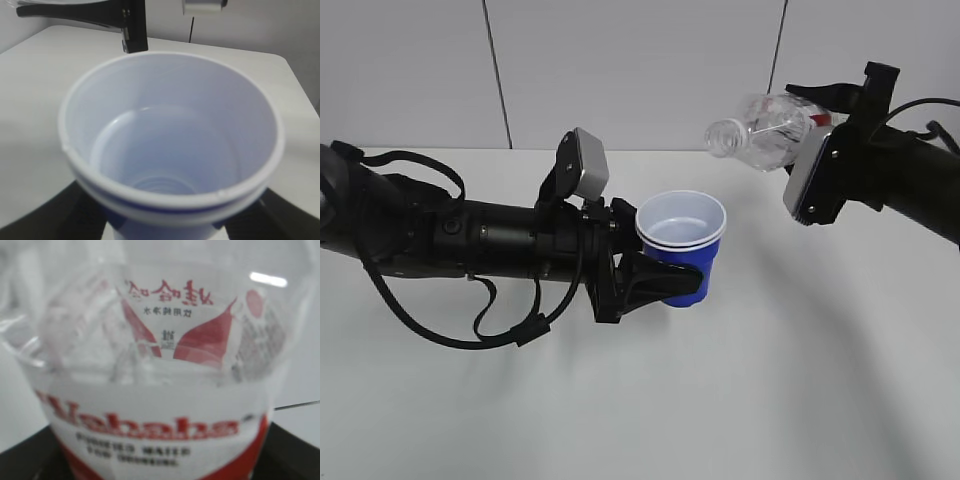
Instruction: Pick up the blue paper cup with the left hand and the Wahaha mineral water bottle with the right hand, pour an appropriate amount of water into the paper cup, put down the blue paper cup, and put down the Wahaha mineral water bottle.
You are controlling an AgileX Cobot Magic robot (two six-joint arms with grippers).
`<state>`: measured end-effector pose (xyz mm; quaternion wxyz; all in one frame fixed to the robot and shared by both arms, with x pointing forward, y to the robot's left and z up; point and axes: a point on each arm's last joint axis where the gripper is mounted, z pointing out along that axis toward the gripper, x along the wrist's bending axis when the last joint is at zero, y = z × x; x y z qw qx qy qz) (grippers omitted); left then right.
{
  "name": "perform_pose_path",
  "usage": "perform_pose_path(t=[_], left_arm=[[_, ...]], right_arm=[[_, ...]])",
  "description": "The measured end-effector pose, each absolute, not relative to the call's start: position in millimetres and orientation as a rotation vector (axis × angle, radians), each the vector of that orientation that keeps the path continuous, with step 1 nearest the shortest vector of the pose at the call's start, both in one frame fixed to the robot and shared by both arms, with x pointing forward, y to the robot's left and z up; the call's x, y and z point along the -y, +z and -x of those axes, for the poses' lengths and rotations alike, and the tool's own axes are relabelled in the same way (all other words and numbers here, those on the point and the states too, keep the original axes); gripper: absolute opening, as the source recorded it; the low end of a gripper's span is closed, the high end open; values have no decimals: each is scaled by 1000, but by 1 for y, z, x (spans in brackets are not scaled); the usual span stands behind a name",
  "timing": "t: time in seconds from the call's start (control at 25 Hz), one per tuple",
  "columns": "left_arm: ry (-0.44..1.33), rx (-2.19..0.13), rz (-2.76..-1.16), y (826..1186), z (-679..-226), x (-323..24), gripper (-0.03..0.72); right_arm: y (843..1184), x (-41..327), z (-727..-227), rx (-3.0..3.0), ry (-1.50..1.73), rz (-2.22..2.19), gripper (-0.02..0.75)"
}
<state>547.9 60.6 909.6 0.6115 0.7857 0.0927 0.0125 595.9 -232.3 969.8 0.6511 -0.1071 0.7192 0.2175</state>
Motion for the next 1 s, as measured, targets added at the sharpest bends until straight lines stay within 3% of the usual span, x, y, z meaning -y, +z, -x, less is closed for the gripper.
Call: perform_pose_path(t=[1.0], left_arm=[[21,-192,-1820,910,-547,-60,490]], right_arm=[[968,228,-593,-1619,443,396,493]])
